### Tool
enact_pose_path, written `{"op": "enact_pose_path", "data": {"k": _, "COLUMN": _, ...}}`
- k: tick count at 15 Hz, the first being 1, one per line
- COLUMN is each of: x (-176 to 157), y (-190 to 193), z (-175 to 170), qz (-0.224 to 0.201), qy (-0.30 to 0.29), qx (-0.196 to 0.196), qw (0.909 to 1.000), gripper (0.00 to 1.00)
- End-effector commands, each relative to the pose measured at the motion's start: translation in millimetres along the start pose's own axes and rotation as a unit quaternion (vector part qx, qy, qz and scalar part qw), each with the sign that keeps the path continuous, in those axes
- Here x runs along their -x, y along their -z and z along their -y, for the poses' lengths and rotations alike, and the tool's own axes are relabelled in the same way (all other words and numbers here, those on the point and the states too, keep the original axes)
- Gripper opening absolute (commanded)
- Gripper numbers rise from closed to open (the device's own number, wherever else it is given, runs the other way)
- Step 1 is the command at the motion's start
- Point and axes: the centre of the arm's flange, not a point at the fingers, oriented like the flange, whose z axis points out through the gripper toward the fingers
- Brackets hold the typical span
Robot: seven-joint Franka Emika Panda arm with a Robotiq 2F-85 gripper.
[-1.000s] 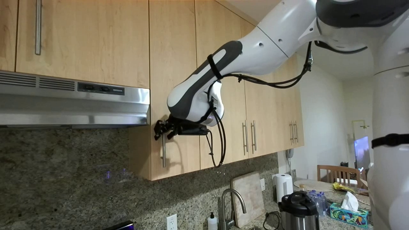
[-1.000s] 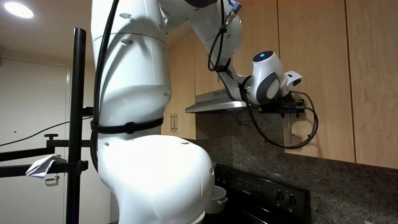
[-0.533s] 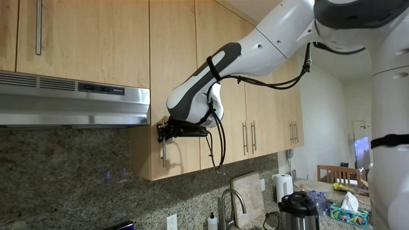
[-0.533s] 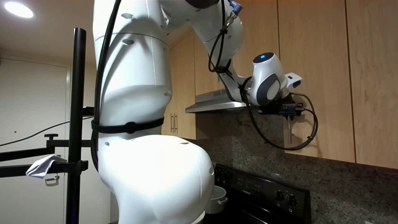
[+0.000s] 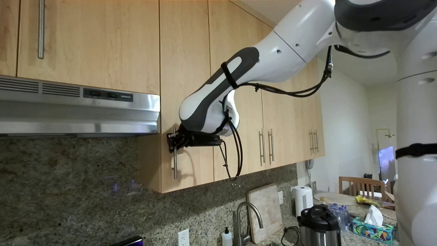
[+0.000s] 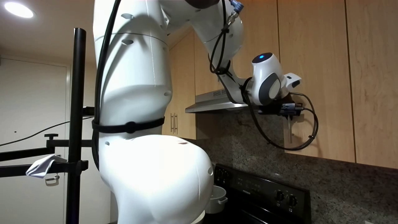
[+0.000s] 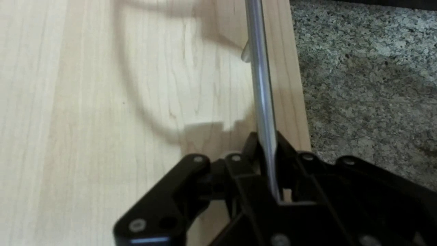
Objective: Open the first cabinet door to the right of the stove hood
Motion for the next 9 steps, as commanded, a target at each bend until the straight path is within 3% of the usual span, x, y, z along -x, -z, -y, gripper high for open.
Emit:
{"op": "enact_pose_path", "data": {"k": 1, "x": 2, "y": 12, "z": 17, "qz": 0.008, "qy": -0.015, "qx": 0.007, "qw": 0.9998, "gripper": 0.08}}
{"op": "enact_pose_path", "data": {"k": 9, "x": 12, "y": 28, "z": 21, "qz": 0.004, "qy": -0.046, "qx": 0.012, "qw": 0.9988, "gripper": 0.08}}
